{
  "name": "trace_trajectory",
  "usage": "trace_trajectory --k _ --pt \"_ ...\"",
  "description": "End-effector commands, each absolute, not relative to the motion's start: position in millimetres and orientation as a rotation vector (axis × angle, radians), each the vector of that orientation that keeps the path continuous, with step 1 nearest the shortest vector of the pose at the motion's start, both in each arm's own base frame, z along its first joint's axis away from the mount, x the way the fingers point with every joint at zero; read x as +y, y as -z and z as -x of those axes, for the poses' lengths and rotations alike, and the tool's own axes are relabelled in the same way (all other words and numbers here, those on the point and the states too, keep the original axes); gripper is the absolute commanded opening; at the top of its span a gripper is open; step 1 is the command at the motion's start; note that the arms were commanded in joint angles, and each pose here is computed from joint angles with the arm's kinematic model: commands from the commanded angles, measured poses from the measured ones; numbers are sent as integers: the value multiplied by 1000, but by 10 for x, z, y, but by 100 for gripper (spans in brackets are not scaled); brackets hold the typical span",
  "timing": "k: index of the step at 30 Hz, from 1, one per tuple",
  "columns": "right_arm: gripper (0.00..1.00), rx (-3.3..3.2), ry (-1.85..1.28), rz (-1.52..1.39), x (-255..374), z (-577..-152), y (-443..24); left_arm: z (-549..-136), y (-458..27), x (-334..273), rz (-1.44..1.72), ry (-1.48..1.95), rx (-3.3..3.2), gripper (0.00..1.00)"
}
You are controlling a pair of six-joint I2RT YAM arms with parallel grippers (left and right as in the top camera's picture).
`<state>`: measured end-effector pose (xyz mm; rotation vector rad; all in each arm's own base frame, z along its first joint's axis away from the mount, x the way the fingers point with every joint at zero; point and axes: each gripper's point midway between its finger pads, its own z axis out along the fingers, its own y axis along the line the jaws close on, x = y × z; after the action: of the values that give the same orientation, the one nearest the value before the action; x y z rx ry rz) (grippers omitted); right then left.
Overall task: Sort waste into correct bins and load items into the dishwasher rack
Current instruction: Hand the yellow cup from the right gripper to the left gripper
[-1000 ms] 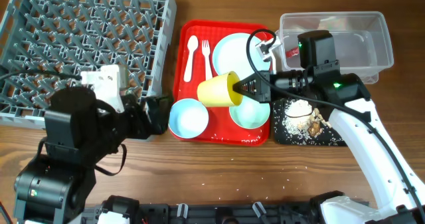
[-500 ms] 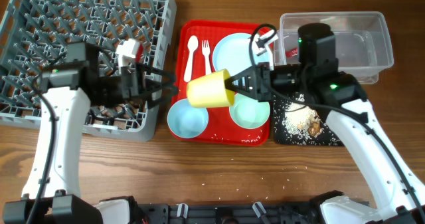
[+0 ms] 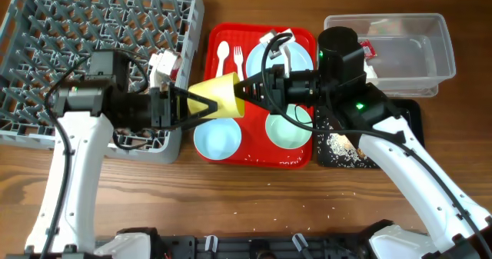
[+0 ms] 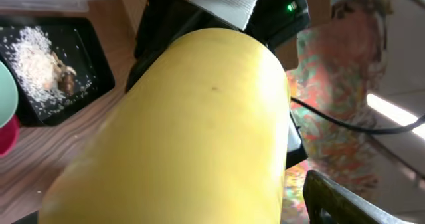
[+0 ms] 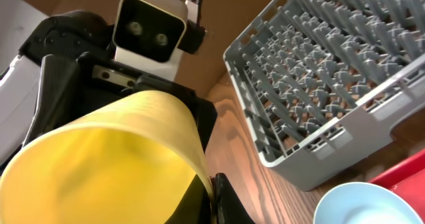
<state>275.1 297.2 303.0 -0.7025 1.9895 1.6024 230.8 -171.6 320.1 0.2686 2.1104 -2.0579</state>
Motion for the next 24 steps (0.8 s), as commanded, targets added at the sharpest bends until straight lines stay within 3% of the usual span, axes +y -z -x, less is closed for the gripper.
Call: trace_trajectory --k 1,12,18,19,20,21,24 --pt "4 1980 -1650 749 3021 -2686 -3043 -2188 -3365 -1729 -359 2044 2029 89" --pt "4 1922 -1744 870 3020 -2490 -3108 -2231 -3372 -1724 -400 2015 2001 89" --pt "4 1927 -1733 860 3021 -2509 -3101 -2214 -3368 -1724 -376 2030 2016 73" --pt "8 1926 -1733 861 3021 -2510 -3102 -2213 -3368 -1724 -374 2031 2017 71" --pt "27 1926 -1733 861 3021 -2509 -3102 -2213 -3368 -1724 -374 2031 2017 71" --pt "66 1926 -1733 861 3021 -2509 -3102 -2213 -3368 -1724 -374 2031 2017 66" --pt "81 1934 -1739 852 3021 -2509 -3101 -2213 -3369 -1723 -374 2031 2017 59"
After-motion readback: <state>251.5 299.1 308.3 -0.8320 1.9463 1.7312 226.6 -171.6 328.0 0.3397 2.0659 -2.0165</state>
